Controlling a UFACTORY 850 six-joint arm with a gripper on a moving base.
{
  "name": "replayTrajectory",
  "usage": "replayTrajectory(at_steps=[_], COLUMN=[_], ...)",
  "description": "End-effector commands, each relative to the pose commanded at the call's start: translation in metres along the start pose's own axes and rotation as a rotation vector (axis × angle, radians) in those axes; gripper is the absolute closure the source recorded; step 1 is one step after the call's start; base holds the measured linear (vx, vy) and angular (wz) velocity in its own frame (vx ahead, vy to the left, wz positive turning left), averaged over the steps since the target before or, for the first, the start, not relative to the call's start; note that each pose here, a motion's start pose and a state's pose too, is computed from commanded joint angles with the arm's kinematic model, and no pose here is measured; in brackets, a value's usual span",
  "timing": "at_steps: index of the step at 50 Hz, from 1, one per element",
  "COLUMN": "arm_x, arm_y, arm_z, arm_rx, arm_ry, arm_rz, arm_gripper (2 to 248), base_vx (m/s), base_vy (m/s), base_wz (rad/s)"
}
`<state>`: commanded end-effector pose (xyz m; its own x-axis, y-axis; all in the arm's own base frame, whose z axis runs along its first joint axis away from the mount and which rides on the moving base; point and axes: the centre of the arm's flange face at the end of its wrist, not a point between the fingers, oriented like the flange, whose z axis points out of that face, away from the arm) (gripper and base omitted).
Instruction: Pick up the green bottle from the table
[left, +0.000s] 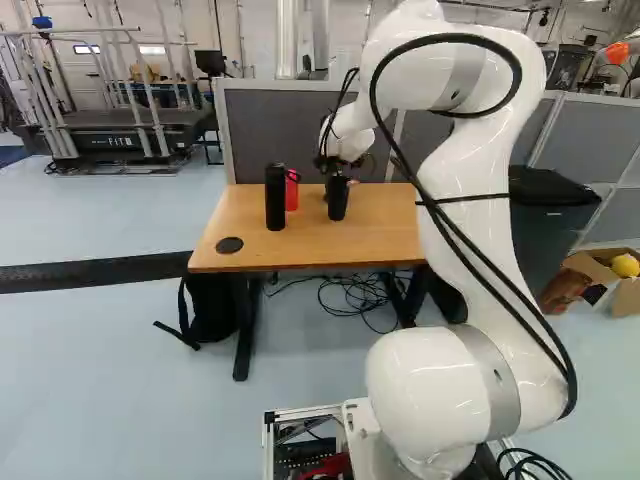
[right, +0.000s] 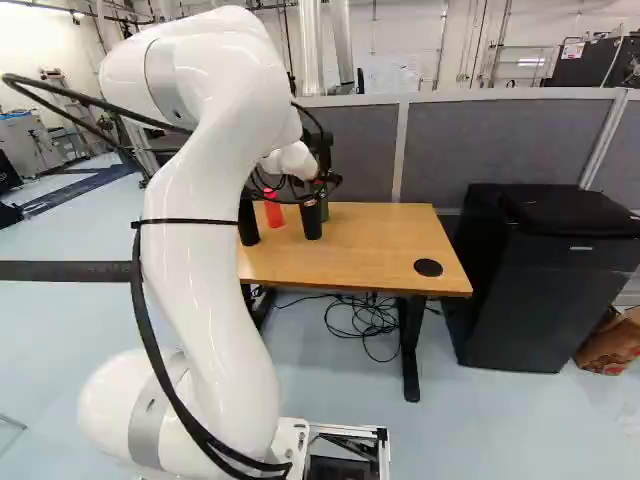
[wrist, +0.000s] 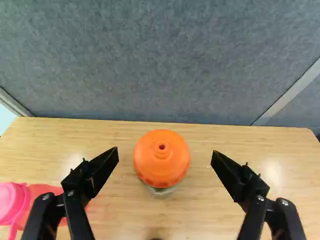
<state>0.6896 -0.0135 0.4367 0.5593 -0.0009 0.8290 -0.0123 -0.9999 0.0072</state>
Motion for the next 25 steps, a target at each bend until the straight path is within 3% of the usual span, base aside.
replayTrajectory(at_steps=[25], arm_x=[-0.0018], arm_y=[-0.0027], arm_z=[0.0020], arm_rx=[0.003], arm_ry=[-0.030], arm_rz=[-0.002], arm_gripper=[3], base_vx=[0.000], base_vy=[0.000], base_wz=[0.000])
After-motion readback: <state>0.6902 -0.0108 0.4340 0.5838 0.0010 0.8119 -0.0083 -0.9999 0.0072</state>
